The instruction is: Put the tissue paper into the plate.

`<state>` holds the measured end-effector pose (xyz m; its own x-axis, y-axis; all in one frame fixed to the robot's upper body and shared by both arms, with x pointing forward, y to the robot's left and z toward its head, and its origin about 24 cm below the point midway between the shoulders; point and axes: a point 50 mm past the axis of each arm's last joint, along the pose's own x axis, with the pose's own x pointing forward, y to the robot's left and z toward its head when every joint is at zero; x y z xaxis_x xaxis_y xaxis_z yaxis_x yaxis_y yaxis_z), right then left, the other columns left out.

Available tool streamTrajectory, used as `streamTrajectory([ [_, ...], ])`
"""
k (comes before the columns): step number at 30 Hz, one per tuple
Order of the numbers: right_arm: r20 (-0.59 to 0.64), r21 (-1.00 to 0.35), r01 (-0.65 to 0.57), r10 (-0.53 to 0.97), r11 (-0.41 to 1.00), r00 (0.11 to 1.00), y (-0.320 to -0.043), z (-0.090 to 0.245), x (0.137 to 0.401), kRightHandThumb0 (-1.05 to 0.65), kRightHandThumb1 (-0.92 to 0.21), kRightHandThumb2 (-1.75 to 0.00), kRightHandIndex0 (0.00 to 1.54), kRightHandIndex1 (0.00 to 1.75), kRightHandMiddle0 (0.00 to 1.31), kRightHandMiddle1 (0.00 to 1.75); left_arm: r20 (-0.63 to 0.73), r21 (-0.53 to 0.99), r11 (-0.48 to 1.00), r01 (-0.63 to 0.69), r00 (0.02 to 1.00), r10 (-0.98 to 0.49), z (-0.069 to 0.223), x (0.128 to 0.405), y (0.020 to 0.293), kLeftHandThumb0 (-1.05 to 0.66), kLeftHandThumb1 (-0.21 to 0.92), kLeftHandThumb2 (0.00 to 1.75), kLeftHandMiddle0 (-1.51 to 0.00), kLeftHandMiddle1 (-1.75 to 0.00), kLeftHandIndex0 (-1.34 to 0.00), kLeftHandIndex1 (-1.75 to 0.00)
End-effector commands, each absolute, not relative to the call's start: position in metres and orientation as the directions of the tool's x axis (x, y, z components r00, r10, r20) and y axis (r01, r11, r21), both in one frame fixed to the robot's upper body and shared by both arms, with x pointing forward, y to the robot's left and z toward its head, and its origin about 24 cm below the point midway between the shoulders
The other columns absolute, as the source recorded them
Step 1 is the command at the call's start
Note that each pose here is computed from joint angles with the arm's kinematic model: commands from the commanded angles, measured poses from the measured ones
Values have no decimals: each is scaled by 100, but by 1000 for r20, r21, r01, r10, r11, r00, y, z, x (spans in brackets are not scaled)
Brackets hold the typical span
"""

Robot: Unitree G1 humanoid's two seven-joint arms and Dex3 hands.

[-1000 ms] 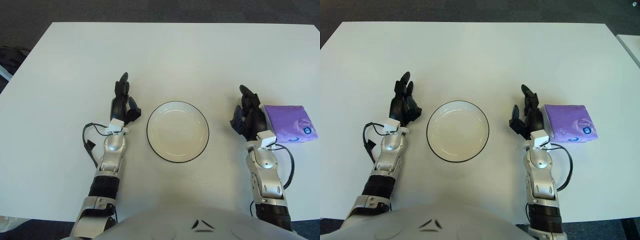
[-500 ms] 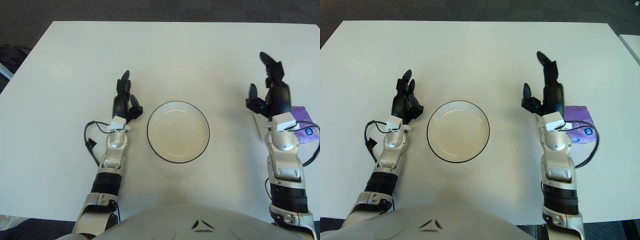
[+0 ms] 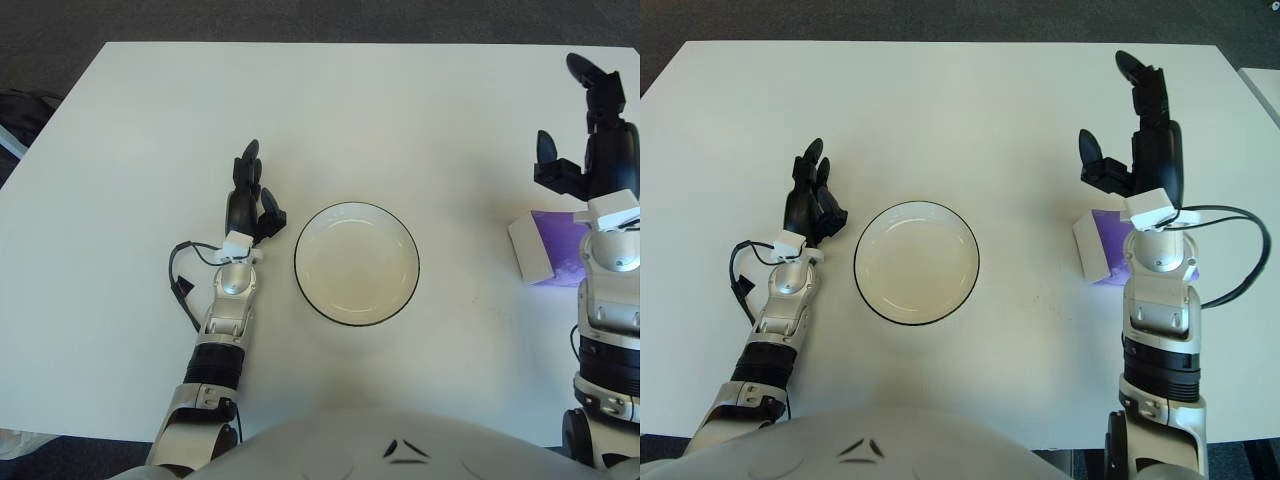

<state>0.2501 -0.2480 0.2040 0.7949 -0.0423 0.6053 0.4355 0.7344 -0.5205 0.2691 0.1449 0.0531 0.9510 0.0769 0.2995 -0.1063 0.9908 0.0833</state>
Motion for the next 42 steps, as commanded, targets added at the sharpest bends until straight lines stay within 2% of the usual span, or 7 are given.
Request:
streamTrajectory([
  [1,649,-548,487,-22,680,761,-250,222,245,-70,-92,-76,20,1,0,52,120,91,991,-98,989,87,11,252,142,-81,92,111,-28,-1,0,-51],
  [6,662,-587,533,-19,609,749,-261,236,240,-74,-92,-79,20,1,0,55,120,91,991,-96,989,84,11,252,142,-82,92,111,-28,-1,0,-51],
  [15,598,-701,523,1,484,801,-273,253,238,-79,-92,-78,20,0,0,55,120,95,992,-88,990,76,11,253,141,-82,92,111,-29,-1,0,-52],
  [42,592,-707,519,1,480,806,-268,256,234,-80,-92,-78,20,0,0,56,118,94,994,-56,992,45,11,256,141,-81,92,111,-29,-1,0,-53],
])
